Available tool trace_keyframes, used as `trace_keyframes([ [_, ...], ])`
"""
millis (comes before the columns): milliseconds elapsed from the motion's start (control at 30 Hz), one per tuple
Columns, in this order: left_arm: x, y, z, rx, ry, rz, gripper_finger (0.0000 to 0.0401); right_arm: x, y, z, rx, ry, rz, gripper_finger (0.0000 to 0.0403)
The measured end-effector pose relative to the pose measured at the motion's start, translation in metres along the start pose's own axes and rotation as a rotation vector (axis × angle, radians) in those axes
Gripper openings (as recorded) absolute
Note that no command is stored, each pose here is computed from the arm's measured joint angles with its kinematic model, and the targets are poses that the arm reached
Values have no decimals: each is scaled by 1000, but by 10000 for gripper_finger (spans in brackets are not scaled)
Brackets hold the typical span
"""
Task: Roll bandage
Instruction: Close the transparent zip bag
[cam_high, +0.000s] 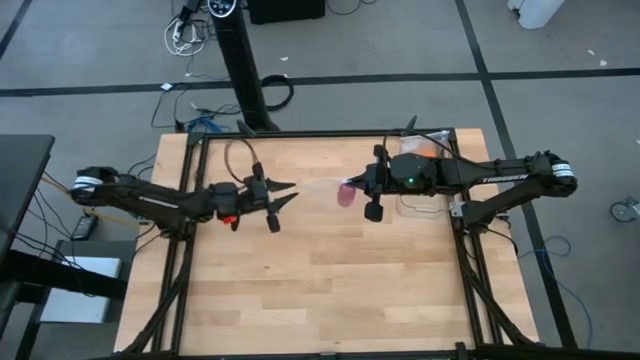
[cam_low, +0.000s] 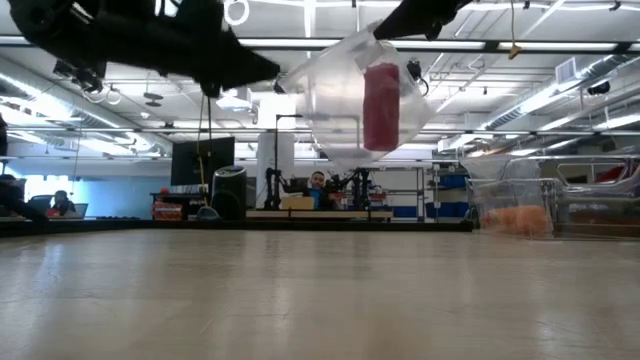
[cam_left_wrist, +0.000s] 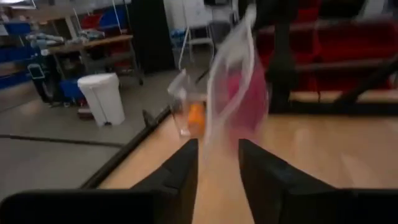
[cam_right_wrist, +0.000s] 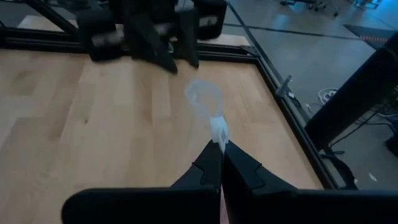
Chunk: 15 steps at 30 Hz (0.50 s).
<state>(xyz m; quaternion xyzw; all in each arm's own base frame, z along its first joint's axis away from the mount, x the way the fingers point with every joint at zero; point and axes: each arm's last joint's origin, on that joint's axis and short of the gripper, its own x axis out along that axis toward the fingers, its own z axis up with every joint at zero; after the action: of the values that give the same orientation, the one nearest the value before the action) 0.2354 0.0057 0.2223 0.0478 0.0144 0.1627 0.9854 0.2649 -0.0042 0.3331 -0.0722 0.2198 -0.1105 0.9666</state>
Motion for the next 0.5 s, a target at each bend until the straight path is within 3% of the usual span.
trace_keyframes([
  [167, 6, -2, 38, -8, -68, -84, 145, 10, 3, -3, -4, 17, 0, 0],
  [300, 27, -9, 64, 108, 42, -109, 145, 26, 8, -8, -23, 47, 2, 0],
  [500, 61, -20, 76, 190, 247, -118, 141, 43, 12, -11, -45, 47, 3, 0],
])
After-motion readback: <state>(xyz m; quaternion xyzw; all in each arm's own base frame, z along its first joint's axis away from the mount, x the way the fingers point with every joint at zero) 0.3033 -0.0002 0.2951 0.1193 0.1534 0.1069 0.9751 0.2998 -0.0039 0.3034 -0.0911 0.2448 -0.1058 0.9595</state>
